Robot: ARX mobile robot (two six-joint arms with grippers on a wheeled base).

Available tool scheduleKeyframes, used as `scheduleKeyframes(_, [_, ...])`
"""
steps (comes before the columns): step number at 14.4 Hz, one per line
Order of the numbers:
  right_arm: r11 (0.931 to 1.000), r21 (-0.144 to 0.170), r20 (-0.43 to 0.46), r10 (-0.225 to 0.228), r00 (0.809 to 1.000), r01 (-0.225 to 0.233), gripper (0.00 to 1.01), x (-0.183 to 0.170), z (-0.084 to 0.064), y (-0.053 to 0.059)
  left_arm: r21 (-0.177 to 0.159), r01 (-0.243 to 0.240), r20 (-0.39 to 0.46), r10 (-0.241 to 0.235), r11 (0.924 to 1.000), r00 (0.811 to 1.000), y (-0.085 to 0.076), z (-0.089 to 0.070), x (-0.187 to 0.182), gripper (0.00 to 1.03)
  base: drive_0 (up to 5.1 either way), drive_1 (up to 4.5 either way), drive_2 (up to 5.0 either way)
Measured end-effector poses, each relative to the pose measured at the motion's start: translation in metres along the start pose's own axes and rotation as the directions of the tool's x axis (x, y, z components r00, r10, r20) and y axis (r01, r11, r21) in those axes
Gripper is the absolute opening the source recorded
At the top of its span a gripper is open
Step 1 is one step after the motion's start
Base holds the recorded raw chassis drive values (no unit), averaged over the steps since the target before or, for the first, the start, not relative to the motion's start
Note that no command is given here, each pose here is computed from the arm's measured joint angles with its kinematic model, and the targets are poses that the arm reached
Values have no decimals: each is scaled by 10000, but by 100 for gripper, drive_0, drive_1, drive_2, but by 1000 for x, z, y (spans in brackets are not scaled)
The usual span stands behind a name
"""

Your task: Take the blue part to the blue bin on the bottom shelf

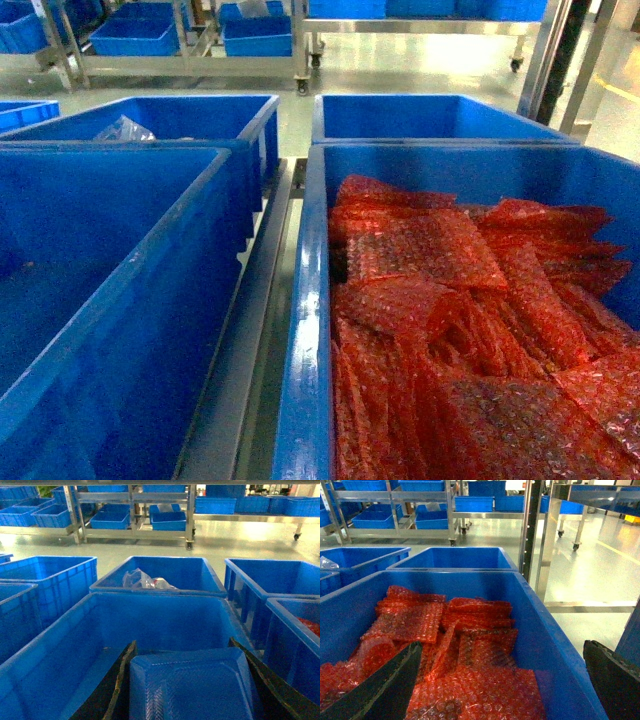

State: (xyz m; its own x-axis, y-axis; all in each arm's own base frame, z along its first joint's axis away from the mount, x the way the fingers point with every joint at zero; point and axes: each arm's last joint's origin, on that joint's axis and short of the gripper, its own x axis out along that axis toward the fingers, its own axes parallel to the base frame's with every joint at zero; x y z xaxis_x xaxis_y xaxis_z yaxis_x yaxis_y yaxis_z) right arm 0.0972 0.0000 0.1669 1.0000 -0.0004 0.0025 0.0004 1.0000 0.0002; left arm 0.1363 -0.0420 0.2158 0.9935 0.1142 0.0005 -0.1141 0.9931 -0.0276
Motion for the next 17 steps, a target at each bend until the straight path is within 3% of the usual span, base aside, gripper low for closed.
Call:
scheduleKeyframes(16, [10000,0,0,0,10000,0,98,0,0,0,-2,0,3,0,10000,10000,0,0,0,45,0,0,0])
scheduleKeyframes(17, [10000,0,0,0,10000,0,98,0,0,0,131,-152,-308,156,9998,9994,0,-2,0,45,0,0,0])
